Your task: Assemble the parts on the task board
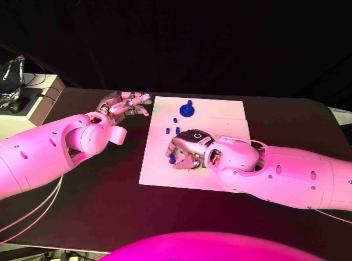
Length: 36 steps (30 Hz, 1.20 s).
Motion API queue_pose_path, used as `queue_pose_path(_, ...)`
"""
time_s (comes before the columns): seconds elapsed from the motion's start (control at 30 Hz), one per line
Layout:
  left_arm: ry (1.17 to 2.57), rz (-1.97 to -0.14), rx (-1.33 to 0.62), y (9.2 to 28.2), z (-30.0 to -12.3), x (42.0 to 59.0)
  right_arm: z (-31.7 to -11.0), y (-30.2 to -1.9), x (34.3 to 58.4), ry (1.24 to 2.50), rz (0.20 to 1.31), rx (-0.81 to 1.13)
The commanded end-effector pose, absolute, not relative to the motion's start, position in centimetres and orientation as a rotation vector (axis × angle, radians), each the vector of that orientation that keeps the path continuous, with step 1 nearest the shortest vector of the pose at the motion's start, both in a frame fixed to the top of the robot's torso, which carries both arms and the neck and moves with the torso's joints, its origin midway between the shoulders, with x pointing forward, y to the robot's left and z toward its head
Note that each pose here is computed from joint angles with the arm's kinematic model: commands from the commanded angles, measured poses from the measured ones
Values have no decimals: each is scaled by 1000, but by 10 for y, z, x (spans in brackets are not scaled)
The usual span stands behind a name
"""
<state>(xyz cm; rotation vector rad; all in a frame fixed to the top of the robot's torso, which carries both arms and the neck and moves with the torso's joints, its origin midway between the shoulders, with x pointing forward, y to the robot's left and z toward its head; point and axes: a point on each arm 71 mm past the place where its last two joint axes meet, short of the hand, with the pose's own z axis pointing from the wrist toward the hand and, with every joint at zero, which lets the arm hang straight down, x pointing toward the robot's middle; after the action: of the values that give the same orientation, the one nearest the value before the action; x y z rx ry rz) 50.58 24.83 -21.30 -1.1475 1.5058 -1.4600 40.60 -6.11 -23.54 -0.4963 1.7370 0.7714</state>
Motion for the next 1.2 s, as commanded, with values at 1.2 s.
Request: queue_pose_path(1.2, 1483, -1523, -1157, 251, -220, 494, -198, -233, 434, 1900, 730, 340)
